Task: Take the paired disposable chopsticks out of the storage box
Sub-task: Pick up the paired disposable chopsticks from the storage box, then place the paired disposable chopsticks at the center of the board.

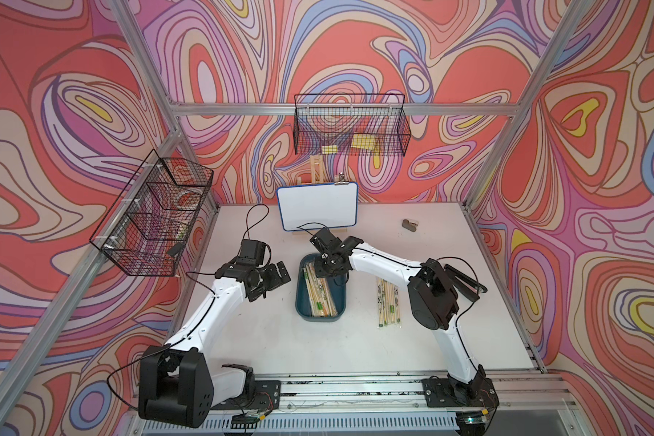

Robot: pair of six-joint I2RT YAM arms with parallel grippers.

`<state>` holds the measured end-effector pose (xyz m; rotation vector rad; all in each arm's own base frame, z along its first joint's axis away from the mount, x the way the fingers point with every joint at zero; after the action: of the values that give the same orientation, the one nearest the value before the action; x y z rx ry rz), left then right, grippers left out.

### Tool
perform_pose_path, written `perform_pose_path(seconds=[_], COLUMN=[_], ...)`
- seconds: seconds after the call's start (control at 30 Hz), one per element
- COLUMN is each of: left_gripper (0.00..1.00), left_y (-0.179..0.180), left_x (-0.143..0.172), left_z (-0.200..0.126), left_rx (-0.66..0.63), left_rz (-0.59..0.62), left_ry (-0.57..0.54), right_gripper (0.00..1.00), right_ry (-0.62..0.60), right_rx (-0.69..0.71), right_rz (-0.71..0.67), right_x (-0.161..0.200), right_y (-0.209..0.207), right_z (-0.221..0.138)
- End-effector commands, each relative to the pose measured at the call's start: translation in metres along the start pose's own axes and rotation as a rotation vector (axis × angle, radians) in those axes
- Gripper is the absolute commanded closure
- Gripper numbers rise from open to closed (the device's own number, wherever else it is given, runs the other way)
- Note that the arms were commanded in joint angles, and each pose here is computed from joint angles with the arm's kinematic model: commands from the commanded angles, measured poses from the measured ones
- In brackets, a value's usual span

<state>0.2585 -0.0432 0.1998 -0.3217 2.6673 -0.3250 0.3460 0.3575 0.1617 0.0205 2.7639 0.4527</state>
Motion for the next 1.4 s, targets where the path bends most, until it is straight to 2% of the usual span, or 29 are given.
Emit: perform_pose_path(seconds=[0.0,0.33,0.63,0.8,1.0,1.37], left_gripper=[0.00,0.00,0.00,0.00,0.00,0.00], left_y=[0.001,0.000,-0.002,-0.003,-0.006,-0.008], left_x=[-0.001,0.000,0.002,0.003,0.004,0.006], left_z=[-0.003,-0.008,-0.014,-0.014,-0.012,-0.012], left_rx=[0.004,0.012,0.036,0.047,0.053,0.052], left_rz=[0.001,0.008,0.009,0.000,0.001,0.008], left_ry=[-0.002,-0.009,-0.011,-0.003,0.004,0.006], right_gripper=[1.00,1.00,1.00,1.00,1.00,1.00], right_ry=[-0.059,-0.146,-0.188,-0.181,-0.141,-0.103], right_rx=[-0.003,-0.028,0.060,0.150,0.291,0.450], right_rz=[-0.009,0.016,0.077,0.093,0.112,0.102], right_x=[-0.006,-0.020,-0.020,-0.004,0.016,0.031], right_y=[0.001,-0.004,-0.049,-0.071,-0.098,-0.121], right_z=[-0.028,-0.073,-0.097,-0.094,-0.071,-0.035])
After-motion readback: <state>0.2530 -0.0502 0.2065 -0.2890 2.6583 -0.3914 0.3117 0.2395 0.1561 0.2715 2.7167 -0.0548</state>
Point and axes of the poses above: each gripper's point midway between its finger pads, its own z axis out along the fingers, its own y axis along the line the jaws close on, x = y × z, the point moved 9 cm from there along -z, back along the fingers, and after that the axes turned 12 degrees about z, right-handed, at the moved point
